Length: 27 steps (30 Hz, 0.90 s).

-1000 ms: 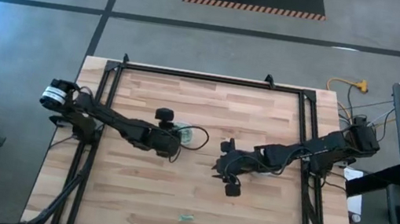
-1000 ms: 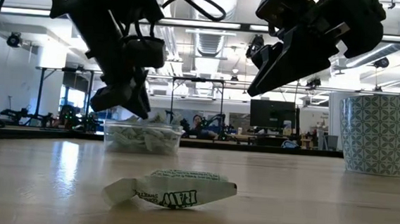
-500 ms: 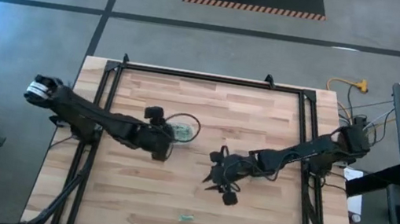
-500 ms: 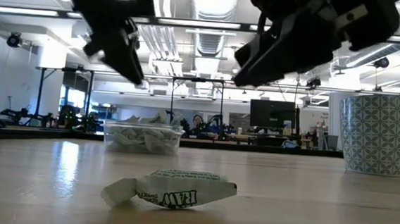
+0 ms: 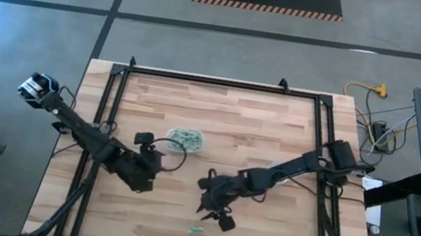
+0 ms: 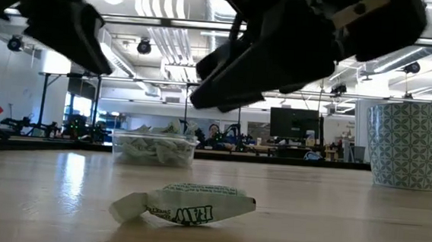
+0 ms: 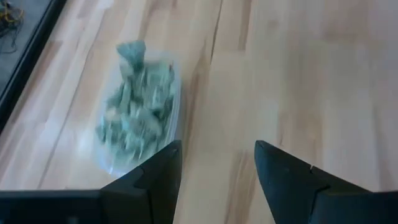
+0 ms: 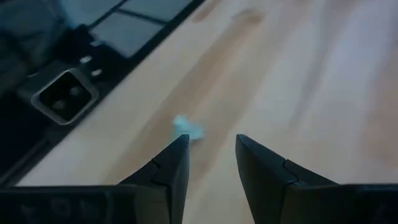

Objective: Pick and place Stevia / Truvia into bins
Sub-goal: Put the stevia packet into the transparent bin

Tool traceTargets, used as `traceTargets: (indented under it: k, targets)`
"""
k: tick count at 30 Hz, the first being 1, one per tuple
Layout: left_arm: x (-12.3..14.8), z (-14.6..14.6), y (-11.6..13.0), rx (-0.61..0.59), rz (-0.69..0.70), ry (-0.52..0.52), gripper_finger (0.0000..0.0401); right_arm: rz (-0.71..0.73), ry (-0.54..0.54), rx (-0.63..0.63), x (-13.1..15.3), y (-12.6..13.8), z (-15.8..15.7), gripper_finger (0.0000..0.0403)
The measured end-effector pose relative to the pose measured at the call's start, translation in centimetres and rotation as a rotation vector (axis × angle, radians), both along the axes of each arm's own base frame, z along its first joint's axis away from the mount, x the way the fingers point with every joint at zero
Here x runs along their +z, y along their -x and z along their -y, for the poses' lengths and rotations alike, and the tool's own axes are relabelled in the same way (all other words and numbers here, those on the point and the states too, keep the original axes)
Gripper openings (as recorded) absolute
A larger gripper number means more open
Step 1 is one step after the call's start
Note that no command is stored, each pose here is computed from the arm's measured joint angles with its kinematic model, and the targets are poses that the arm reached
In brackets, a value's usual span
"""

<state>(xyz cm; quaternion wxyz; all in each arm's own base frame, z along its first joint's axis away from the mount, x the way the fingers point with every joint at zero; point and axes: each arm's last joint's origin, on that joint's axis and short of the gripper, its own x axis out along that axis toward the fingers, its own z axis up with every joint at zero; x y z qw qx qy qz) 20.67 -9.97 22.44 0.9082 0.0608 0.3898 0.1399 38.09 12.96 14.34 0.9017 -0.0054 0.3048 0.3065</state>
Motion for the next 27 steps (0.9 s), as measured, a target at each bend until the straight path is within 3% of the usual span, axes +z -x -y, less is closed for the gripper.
traceTargets:
  k: [3,9,14,27]
  targets:
    - [-0.1,0.2,0.2,-0.011,0.001,-0.003,0.0185,-0.045,-0.039,0.068,-0.4,-1.2,-0.9,0.0127]
    - [0.2,0.2,0.4,-0.015,0.011,0.0,0.0185,-0.197,-0.023,0.071,-1.8,-2.7,-2.4,0.0133]
    - [0.3,0.2,0.6,-0.017,0.018,0.005,0.0185,-0.208,-0.013,0.092,-1.9,-3.7,-3.5,0.0134]
    - [0.2,0.2,0.8,-0.009,0.023,0.02,0.0185,-0.241,0.03,0.052,-2.8,-3.3,-3.1,0.0118]
